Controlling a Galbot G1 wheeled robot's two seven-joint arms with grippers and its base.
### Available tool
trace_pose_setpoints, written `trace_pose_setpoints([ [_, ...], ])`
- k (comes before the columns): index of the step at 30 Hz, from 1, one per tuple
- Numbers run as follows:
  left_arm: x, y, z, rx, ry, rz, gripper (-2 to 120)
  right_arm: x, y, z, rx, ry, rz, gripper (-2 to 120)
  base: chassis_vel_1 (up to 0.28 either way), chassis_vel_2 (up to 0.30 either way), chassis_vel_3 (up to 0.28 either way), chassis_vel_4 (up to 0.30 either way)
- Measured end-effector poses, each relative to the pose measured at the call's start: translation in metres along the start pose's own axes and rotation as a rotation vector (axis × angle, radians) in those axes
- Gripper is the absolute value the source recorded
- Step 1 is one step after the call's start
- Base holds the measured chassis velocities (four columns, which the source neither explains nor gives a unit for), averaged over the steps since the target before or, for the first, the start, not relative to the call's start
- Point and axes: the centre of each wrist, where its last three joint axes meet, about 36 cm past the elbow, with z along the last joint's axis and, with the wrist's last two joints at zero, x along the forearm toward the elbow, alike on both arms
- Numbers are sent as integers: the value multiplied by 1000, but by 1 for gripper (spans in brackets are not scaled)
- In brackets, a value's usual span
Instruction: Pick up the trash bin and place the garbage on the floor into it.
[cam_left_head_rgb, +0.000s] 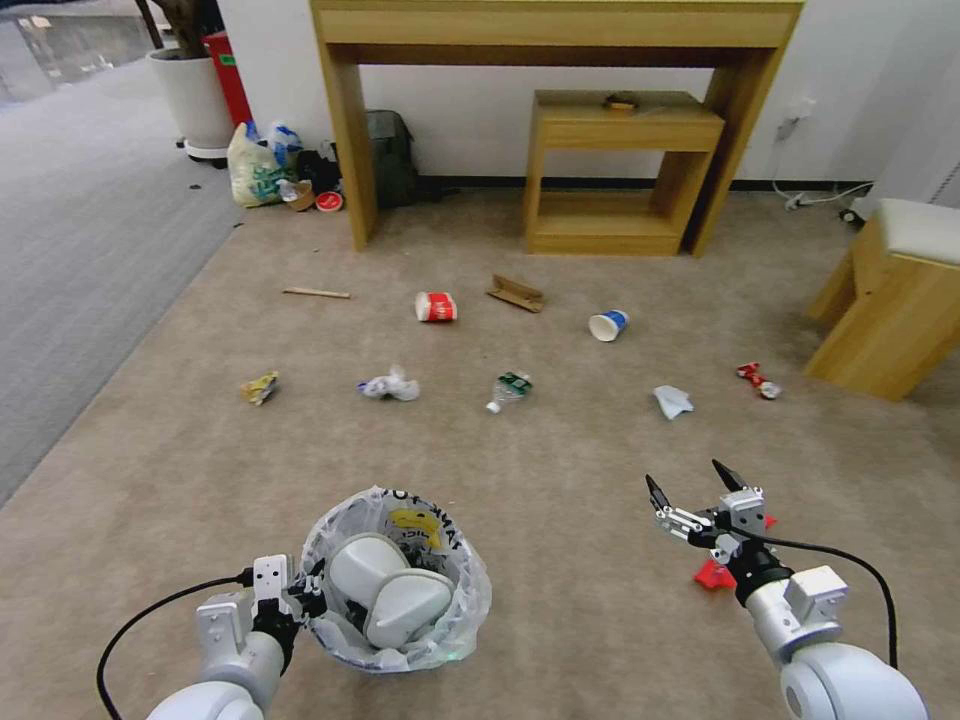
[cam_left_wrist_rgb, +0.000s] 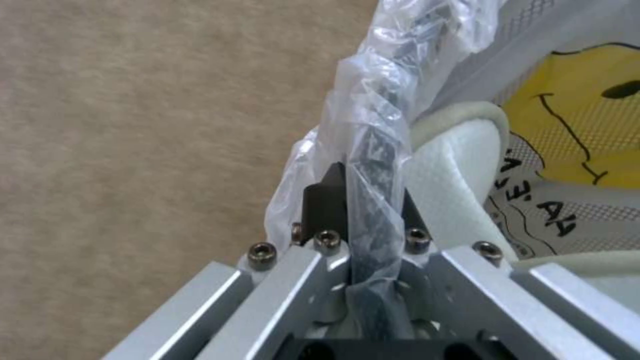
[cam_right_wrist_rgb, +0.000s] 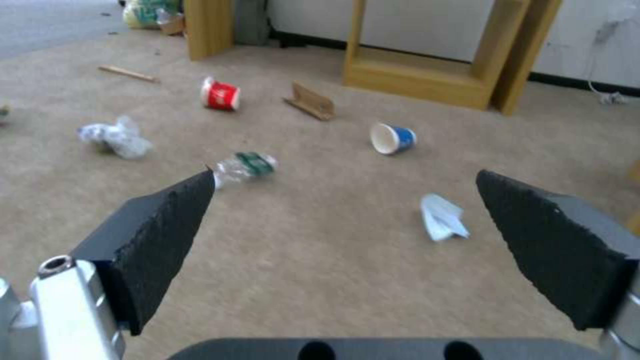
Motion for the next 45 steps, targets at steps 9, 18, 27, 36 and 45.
trace_pose_setpoints([
  [9, 4, -1, 7, -5, 8, 5, 0, 7, -12, 20, -27, 51, 36, 100, -264, -267, 273, 269],
  [18, 4, -7, 9, -11, 12, 20, 0, 19, -65, 63, -103, 114, 28, 100, -176, -176, 151, 161],
  [27, 7, -15, 16, -28, 31, 28, 0, -30, -88, 104, -99, 233, -113, 100, 22, 24, -16, -11],
  [36, 15, -16, 24, -37, 42, 20, 0, -72, -39, 131, -246, 464, -40, 100, 0, 0, 0, 0],
  [45, 16, -14, 27, -35, 48, 13, 0, -120, -13, 128, -352, 612, 79, 100, 0, 0, 0, 0],
])
